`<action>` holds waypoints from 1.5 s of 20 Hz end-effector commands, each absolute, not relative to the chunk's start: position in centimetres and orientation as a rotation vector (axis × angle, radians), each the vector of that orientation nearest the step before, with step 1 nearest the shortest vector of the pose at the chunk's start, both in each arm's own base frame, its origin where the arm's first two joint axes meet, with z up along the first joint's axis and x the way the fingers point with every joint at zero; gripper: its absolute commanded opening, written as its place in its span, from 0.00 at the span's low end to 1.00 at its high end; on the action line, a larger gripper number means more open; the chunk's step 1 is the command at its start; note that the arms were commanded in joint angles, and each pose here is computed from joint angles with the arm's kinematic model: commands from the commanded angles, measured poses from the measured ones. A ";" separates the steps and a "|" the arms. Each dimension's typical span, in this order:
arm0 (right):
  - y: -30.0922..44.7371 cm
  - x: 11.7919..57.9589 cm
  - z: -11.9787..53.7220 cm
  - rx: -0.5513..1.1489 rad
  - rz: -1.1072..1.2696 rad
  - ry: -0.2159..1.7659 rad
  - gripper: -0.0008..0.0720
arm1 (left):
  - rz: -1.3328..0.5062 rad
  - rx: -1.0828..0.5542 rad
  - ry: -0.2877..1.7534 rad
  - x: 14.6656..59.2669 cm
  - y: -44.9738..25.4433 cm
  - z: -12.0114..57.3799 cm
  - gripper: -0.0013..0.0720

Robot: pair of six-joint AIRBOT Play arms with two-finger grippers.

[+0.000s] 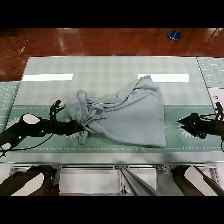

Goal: Fold the shirts.

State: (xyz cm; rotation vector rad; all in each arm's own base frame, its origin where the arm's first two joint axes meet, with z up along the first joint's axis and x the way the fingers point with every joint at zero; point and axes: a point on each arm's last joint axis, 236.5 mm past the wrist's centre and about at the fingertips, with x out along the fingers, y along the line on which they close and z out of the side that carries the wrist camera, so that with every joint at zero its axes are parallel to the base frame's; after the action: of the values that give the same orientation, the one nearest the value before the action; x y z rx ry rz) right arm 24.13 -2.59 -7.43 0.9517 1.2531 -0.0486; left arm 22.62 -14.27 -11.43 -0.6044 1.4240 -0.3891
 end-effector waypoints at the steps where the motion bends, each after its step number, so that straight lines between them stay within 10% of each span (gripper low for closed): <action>1: -0.3 22.6 -8.5 0.943 -0.007 1.332 0.57 | -0.390 -0.603 1.417 23.1 -14.3 -11.2 0.04; 16: 8.9 21.0 -11.5 0.815 0.189 1.596 0.55 | -0.406 -0.608 1.436 22.6 -14.6 -11.1 0.04; 20: 13.5 24.5 -9.2 0.813 0.401 1.496 0.04 | -0.426 -0.613 1.423 23.2 -14.9 -10.2 0.04; 30: 11.3 37.6 33.8 0.271 0.557 0.544 0.04 | -0.545 -0.498 0.483 36.3 -9.2 29.4 0.04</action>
State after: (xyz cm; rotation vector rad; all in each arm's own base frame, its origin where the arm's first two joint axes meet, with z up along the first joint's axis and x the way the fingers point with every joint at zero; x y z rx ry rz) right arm 38.38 12.68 19.83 0.4268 0.8454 0.6107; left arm 36.51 -11.49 15.69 -0.5595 0.7932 -0.5545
